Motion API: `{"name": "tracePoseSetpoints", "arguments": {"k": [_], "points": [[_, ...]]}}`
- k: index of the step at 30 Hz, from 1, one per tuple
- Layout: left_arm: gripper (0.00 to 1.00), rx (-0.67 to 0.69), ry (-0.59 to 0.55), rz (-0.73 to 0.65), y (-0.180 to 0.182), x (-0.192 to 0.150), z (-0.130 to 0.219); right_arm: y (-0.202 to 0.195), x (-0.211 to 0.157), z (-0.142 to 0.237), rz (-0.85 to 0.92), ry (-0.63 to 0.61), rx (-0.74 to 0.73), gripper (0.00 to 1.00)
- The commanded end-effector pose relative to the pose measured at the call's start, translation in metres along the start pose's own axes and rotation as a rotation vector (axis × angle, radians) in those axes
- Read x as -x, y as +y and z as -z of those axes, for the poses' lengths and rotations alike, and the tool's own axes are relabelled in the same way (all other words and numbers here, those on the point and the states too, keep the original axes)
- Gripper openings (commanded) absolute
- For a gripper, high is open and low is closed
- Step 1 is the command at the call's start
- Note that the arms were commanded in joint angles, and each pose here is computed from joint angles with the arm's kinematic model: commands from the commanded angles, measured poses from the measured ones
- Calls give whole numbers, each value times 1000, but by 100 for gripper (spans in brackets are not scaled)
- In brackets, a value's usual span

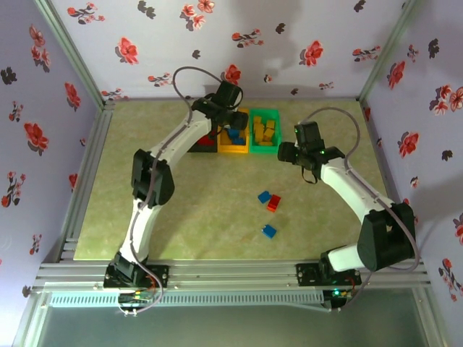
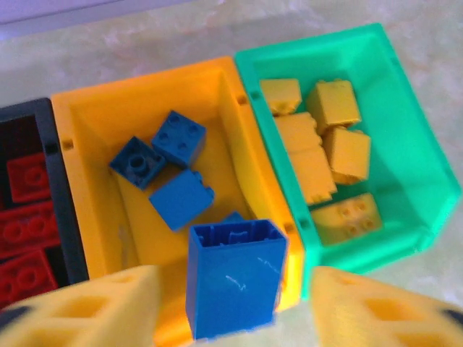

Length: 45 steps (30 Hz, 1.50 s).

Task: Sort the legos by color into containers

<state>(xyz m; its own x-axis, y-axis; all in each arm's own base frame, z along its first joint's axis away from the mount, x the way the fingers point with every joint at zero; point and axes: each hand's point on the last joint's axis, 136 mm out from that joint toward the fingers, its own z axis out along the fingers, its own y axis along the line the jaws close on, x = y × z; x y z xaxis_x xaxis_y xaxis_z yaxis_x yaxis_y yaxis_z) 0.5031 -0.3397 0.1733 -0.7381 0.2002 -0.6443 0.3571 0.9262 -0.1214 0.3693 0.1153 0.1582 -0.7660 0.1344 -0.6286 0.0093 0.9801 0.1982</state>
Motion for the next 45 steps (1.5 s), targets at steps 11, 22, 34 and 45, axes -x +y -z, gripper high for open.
{"name": "tracePoseSetpoints", "arguments": {"k": [11, 22, 34, 45], "points": [[72, 23, -43, 6, 18, 18, 30, 35, -48, 1, 161, 116, 36, 66], [74, 15, -68, 33, 25, -2, 83, 62, -120, -8, 352, 326, 86, 65], [74, 25, -93, 76, 37, -26, 124, 63, -154, -16, 540, 512, 48, 63], [75, 31, -85, 111, 43, -47, 144, 69, -156, -37, 615, 573, 40, 56]]}}
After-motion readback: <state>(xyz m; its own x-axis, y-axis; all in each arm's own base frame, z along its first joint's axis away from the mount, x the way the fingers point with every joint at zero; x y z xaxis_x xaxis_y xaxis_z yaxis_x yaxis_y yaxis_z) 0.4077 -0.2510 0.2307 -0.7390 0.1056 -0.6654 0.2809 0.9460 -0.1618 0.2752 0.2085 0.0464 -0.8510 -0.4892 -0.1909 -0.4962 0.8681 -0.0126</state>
